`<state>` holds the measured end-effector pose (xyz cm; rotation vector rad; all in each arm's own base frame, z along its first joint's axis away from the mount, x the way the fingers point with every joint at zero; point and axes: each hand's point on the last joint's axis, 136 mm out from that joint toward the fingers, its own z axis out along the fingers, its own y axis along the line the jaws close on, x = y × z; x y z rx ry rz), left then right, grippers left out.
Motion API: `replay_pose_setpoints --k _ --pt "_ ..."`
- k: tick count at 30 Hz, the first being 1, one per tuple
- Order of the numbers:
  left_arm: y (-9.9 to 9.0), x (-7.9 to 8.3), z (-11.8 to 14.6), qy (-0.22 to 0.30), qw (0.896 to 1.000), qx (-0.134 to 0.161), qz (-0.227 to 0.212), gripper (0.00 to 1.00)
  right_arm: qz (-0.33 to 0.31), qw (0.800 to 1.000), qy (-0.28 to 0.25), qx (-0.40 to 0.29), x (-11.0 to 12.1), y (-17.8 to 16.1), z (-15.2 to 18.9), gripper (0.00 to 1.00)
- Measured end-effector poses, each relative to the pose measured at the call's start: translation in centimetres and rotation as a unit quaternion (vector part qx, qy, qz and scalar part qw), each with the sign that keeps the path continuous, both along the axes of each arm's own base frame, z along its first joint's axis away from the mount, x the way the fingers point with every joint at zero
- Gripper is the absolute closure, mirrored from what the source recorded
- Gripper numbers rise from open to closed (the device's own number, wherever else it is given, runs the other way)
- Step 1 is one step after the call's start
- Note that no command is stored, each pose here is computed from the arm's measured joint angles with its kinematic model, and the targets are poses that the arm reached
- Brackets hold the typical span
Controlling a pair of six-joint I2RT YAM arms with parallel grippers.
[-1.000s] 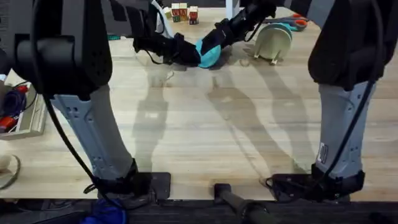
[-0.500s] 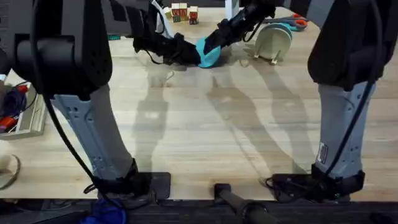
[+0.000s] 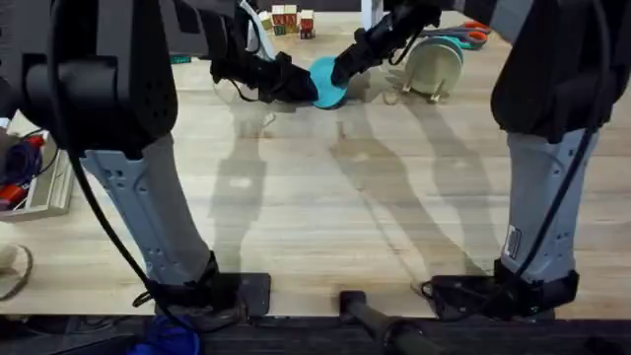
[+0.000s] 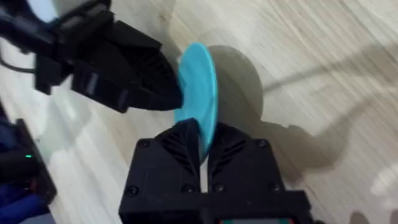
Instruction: Pick up the plates from the table one by one and place each into a slot on the dish rack.
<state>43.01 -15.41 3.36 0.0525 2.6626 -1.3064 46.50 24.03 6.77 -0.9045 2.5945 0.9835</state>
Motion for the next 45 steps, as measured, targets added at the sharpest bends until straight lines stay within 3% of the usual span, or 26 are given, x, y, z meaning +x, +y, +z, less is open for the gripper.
replay_pose_setpoints --k 11,16,21,24,29,33,39,45 --pt "0.2 -0.4 0.1 0.019 1.000 0.004 0.002 0.960 0.001 1.000 0.005 0.018 -0.1 0.4 0.6 0.972" --pt "0.5 -0.5 0.3 0.035 0.999 0.020 0.006 0.960 0.002 1.000 0.011 0.020 -0.3 0.6 0.6 0.974" --pt "1.8 -1.2 1.1 0.050 0.997 0.059 0.018 0.961 -0.001 1.000 0.028 0.011 -1.0 0.4 1.0 0.973" --pt "3.1 -1.2 3.5 0.029 0.995 0.087 0.033 0.960 -0.003 0.999 0.033 0.003 -1.1 0.2 1.7 0.973" --pt "4.7 -1.2 10.1 -0.042 0.990 0.121 0.059 0.960 -0.010 1.000 0.016 0.001 -0.2 -0.4 4.3 0.973" --pt "5.7 -2.6 14.4 -0.082 0.982 0.154 0.075 0.960 -0.019 1.000 0.004 0.000 0.3 -1.2 6.8 0.972" --pt "7.0 -5.1 17.3 -0.104 0.966 0.217 0.092 0.960 -0.036 0.998 -0.025 -0.055 0.4 -3.4 10.1 0.973" --pt "8.1 -6.2 19.7 -0.142 0.948 0.263 0.112 0.960 -0.045 0.992 -0.071 -0.095 0.3 -5.2 13.2 0.972"
